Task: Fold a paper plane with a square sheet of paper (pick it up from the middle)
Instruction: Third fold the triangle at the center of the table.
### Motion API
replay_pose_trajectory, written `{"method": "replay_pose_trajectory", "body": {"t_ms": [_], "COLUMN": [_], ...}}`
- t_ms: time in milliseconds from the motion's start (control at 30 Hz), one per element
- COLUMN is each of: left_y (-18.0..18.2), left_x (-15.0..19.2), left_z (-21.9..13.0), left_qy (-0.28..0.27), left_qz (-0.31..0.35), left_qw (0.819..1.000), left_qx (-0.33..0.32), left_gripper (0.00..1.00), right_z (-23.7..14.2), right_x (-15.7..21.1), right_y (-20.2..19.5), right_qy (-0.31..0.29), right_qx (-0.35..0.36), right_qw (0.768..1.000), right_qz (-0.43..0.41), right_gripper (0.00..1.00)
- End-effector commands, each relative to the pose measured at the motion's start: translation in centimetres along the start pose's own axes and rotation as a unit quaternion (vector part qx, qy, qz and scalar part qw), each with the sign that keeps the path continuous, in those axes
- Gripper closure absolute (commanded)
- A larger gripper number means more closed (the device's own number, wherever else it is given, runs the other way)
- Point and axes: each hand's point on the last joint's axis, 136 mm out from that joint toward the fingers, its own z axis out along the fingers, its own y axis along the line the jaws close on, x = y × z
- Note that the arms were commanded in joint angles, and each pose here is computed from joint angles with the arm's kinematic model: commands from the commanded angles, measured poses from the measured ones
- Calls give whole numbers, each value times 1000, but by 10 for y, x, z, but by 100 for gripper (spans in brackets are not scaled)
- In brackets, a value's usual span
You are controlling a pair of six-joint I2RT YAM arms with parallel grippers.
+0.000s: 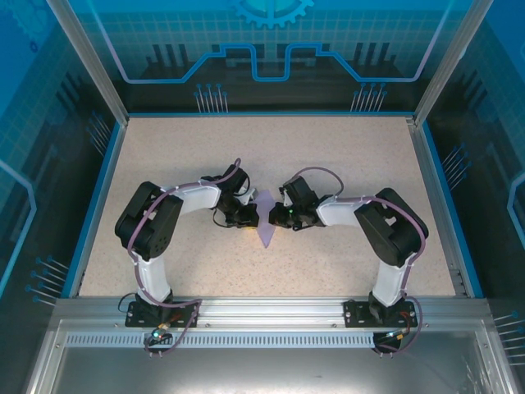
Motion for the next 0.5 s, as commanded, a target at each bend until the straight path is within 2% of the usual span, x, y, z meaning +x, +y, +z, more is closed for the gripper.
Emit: {"method": "replay_pose_trajectory", "body": {"t_ms": [0, 267, 467], "left_y": [40, 13, -11], "left_x": [7, -8, -14], "left_z": [9, -15, -46], "left_qy": [12, -26, -65], "left_qz": [-6, 4, 9], "left_qw": [996, 998, 997], "left_qx": [-86, -54, -33], "left_gripper": [91, 87, 78], "right_z": [4, 9, 10], "right_x": [2, 13, 18], "right_y": [-12, -24, -28], "right_qy": [21, 43, 48], "right_qx": [19, 42, 50], "right_qw": [1000, 998, 998], "right_qz": [4, 10, 13], "right_gripper": [91, 91, 91]}}
